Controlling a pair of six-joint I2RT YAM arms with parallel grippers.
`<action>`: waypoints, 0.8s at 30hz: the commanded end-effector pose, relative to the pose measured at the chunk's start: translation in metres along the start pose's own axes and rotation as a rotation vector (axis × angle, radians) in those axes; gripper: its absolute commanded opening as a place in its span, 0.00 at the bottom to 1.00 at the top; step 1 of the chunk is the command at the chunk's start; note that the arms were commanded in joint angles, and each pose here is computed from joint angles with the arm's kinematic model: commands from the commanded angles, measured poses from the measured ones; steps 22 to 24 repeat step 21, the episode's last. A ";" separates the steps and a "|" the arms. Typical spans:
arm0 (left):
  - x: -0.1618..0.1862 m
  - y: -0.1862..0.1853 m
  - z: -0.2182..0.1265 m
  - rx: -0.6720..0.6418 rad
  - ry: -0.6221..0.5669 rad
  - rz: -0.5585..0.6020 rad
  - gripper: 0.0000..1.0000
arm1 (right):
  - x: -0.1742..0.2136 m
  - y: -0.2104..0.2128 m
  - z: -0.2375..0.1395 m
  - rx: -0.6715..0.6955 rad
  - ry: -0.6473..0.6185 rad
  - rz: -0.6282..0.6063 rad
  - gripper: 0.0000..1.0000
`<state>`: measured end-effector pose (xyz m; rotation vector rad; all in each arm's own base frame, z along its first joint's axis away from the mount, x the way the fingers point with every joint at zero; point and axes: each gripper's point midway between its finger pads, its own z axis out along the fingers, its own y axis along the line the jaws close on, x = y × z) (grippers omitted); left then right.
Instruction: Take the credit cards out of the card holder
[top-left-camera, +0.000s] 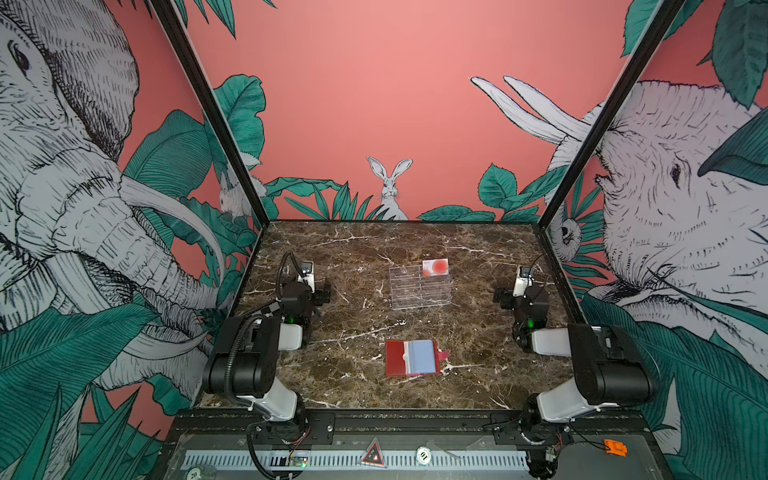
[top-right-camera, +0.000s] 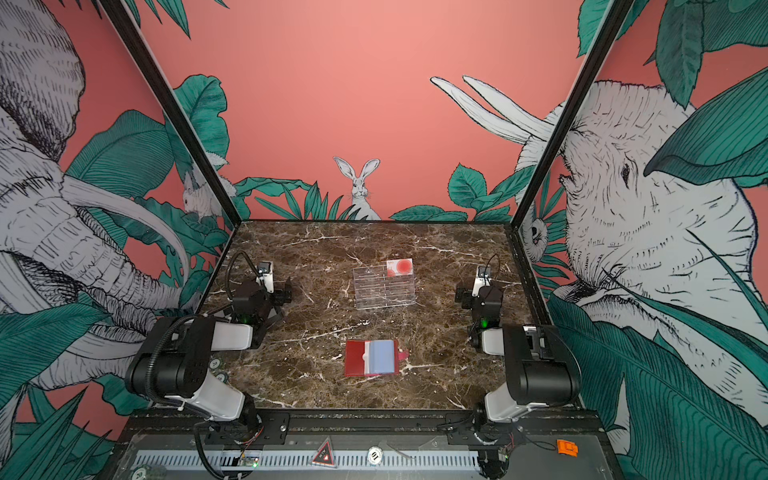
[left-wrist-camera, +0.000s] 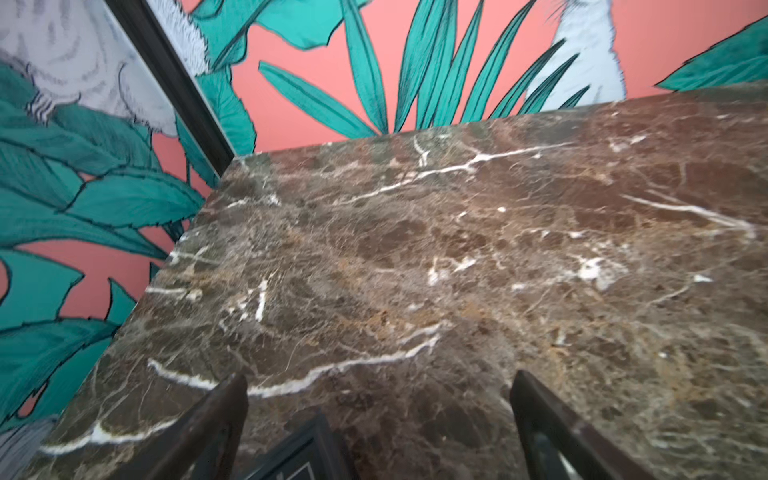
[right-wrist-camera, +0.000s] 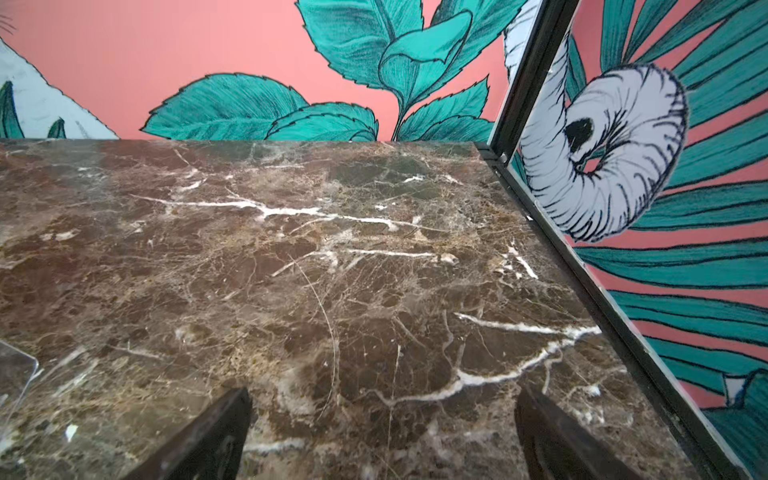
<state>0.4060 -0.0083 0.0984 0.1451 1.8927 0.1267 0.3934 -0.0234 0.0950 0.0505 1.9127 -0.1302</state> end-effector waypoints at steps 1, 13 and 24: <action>0.003 -0.003 -0.001 0.024 0.021 -0.009 0.99 | 0.003 -0.001 -0.001 0.010 0.015 0.003 0.98; 0.004 -0.003 -0.001 0.026 0.028 -0.010 0.99 | 0.002 -0.001 -0.001 0.013 0.017 0.000 0.98; 0.004 -0.003 -0.002 0.026 0.027 -0.010 0.99 | 0.002 -0.001 -0.001 0.012 0.014 -0.002 0.98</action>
